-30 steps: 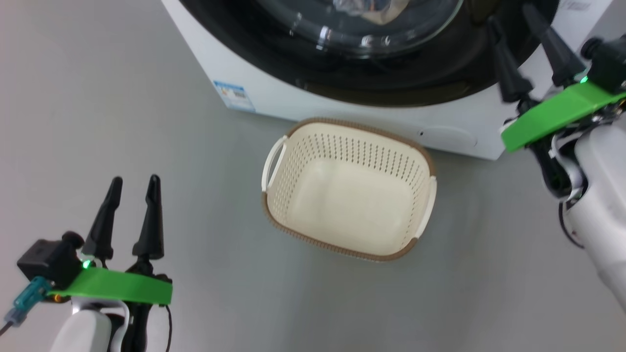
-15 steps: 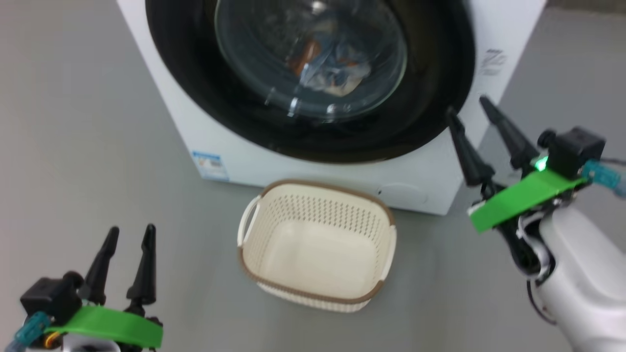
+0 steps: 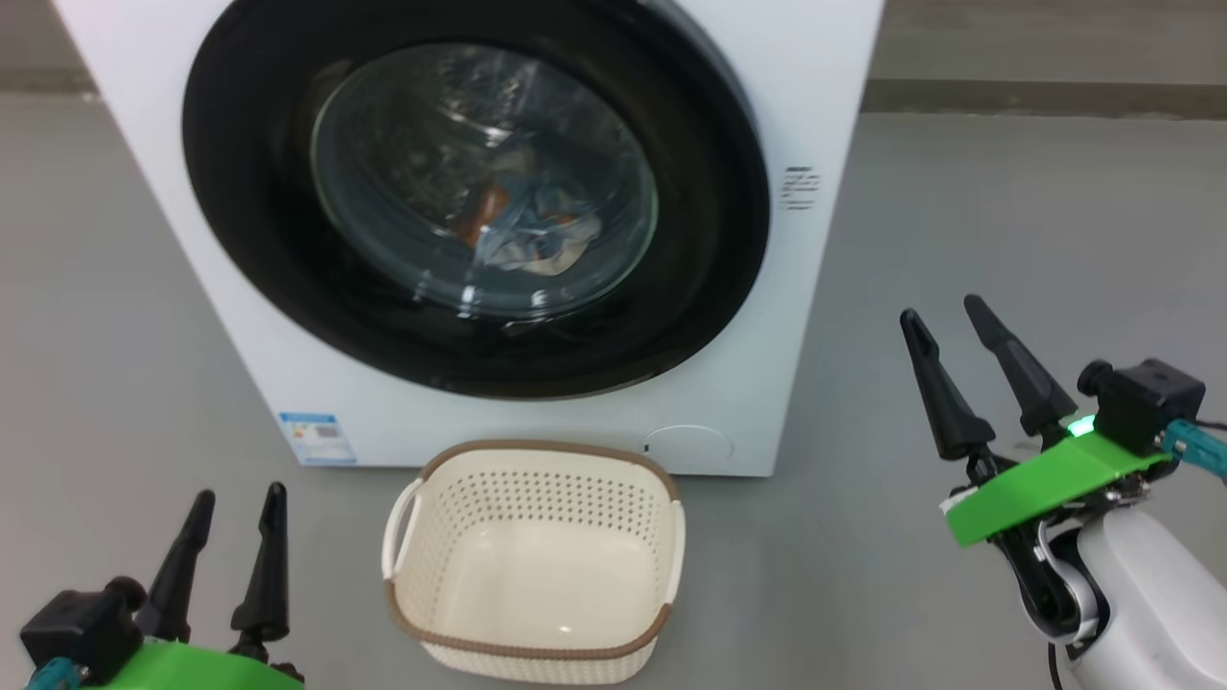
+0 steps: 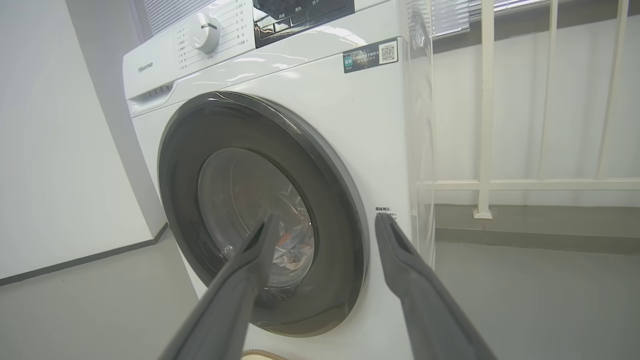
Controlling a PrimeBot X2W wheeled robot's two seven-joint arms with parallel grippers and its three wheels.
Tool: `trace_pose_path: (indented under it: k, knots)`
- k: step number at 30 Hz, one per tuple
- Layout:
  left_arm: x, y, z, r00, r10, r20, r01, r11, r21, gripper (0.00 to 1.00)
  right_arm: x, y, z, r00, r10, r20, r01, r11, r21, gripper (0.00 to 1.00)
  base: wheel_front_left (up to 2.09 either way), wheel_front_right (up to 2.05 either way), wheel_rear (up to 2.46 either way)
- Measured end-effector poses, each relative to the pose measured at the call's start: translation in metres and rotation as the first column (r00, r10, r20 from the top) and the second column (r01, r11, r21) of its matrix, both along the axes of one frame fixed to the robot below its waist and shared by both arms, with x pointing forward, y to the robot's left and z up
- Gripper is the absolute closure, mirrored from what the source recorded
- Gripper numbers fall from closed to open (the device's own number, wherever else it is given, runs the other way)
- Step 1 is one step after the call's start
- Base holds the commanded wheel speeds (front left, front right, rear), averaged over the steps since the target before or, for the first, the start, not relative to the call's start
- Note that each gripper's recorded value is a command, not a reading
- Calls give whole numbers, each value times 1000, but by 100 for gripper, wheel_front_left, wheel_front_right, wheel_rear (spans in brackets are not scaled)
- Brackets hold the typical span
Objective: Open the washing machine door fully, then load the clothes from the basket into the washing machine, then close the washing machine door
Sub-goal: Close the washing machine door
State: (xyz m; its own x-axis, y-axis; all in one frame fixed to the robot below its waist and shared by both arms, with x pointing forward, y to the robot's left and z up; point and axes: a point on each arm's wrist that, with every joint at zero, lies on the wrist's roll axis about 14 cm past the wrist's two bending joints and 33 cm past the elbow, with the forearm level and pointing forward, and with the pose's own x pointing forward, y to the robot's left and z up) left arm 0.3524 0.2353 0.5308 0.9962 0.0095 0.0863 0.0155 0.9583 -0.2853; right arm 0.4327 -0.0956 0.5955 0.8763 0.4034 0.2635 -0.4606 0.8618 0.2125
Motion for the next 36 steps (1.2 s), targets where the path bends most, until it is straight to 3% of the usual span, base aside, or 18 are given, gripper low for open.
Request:
trace_pose_path:
  k: [20, 36]
  knots:
    - [2, -43, 9, 991, -132, 32, 133, 991, -20, 0, -62, -78, -22, 978, -205, -34, 206, 978, 14, 0, 0, 0, 0]
    - [-3, -43, 5, 991, -130, 29, 131, 991, -24, 0, -65, -85, -28, 970, -240, -38, 241, 971, 2, 0, 0, 0, 0]
